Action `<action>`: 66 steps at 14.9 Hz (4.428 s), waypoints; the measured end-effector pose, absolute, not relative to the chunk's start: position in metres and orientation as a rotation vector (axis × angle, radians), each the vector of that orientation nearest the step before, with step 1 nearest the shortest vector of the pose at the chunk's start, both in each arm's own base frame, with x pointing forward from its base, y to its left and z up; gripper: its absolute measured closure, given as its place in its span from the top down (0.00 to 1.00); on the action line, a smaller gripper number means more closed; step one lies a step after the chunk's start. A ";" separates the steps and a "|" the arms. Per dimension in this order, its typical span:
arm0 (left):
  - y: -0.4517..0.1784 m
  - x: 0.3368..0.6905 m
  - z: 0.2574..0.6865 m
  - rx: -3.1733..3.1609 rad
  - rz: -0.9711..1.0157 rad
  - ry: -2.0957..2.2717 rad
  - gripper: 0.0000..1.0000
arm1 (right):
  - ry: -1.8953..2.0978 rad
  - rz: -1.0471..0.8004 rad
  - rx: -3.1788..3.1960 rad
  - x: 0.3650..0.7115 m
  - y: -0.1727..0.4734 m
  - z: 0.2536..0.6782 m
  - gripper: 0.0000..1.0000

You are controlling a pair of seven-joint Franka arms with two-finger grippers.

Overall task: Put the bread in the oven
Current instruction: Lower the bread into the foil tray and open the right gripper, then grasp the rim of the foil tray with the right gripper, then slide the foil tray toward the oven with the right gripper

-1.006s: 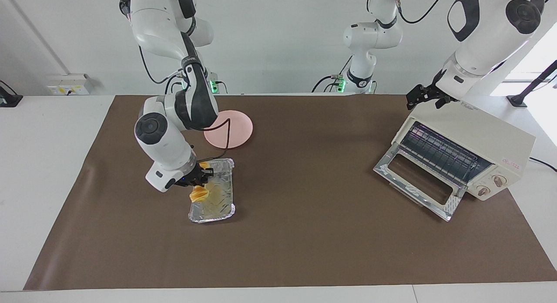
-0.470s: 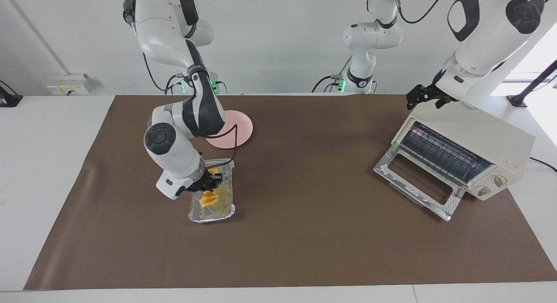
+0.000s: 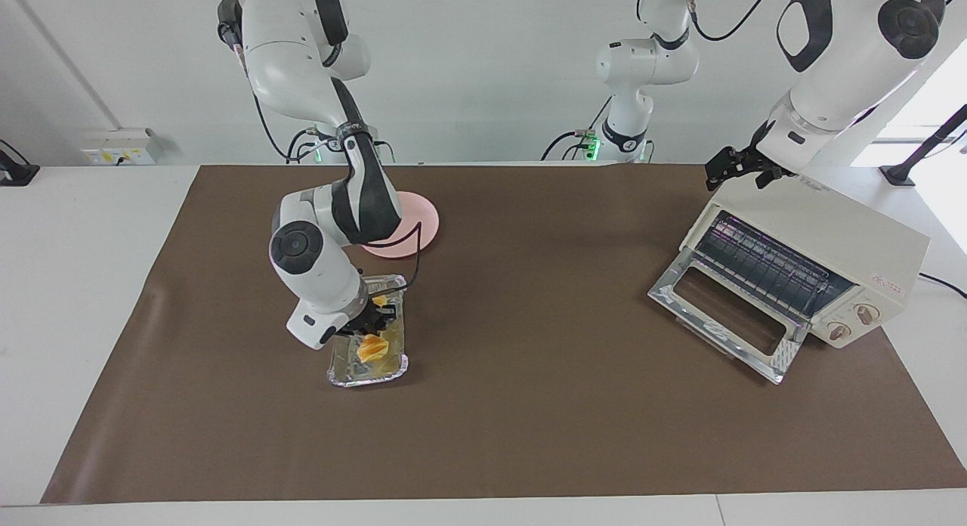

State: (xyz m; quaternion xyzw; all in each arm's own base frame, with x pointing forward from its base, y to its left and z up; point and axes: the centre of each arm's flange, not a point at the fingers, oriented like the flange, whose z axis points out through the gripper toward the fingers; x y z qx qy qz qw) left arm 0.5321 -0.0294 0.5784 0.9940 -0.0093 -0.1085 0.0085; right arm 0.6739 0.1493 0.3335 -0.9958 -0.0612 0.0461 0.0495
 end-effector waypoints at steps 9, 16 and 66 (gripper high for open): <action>-0.029 0.532 0.578 3.106 -0.339 -0.029 1.00 | -0.141 0.143 -3.036 0.673 0.157 0.340 1.00; -0.029 0.532 0.578 3.106 -0.339 -0.029 1.00 | -0.086 0.207 -3.050 0.673 0.121 0.398 1.00; -0.029 0.532 0.578 3.106 -0.339 -0.029 1.00 | 0.027 0.076 -2.966 0.605 0.406 0.402 0.02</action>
